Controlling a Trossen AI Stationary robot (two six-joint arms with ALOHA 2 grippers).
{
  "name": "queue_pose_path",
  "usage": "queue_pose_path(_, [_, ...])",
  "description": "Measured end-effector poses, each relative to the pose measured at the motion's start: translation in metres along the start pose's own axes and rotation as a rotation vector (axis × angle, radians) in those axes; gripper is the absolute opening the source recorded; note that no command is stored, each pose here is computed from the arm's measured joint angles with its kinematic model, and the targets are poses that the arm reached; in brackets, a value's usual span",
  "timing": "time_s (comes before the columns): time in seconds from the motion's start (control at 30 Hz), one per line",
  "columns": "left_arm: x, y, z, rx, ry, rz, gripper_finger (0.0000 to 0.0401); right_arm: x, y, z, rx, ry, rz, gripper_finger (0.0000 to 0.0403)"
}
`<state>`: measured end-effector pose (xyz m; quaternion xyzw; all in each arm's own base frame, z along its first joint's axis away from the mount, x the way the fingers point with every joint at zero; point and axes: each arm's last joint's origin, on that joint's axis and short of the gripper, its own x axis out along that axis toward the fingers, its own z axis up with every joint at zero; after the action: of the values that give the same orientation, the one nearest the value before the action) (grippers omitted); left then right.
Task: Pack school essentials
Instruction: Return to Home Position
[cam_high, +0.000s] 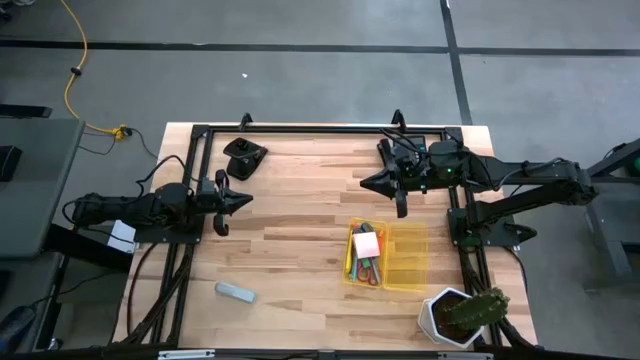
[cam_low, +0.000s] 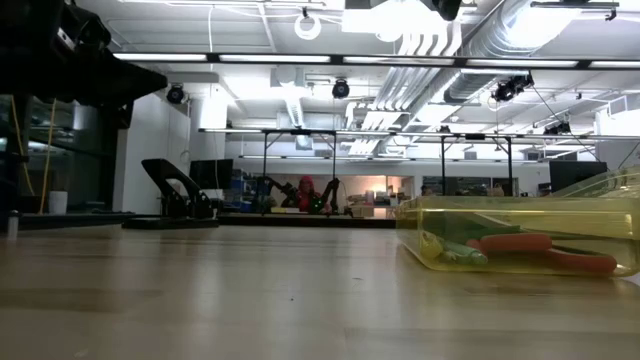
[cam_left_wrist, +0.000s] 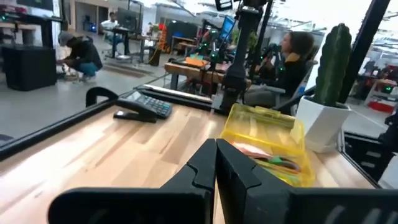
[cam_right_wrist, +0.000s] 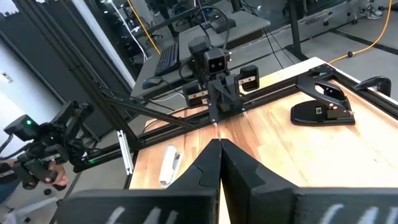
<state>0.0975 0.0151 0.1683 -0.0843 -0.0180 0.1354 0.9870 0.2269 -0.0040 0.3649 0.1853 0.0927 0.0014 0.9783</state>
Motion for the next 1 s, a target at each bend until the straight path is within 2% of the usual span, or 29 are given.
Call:
queue_pose_path(0.3, [0.001,-0.002,-0.002,-0.024,0.026,-0.064,0.0,-0.001,0.0,0.0,0.023,0.004,0.009,0.0])
queue_pose_path(0.5, [0.001,-0.002,-0.002,-0.034,0.027,-0.065,0.0,-0.024,0.0,-0.005,0.019,0.005,-0.011,0.0])
queue_pose_path(0.63, [0.001,-0.002,-0.002,-0.034,0.027,-0.065,0.0,-0.044,-0.008,-0.026,0.021,-0.028,-0.007,0.0])
queue_pose_path(0.77, [0.001,-0.002,-0.002,-0.034,0.027,-0.065,0.0,-0.063,-0.019,-0.059,0.038,-0.091,0.037,0.0])
queue_pose_path(1.0, [0.0,-0.002,-0.002,-0.034,0.028,-0.067,0.0,-0.088,-0.039,-0.108,0.075,-0.254,0.082,0.0])
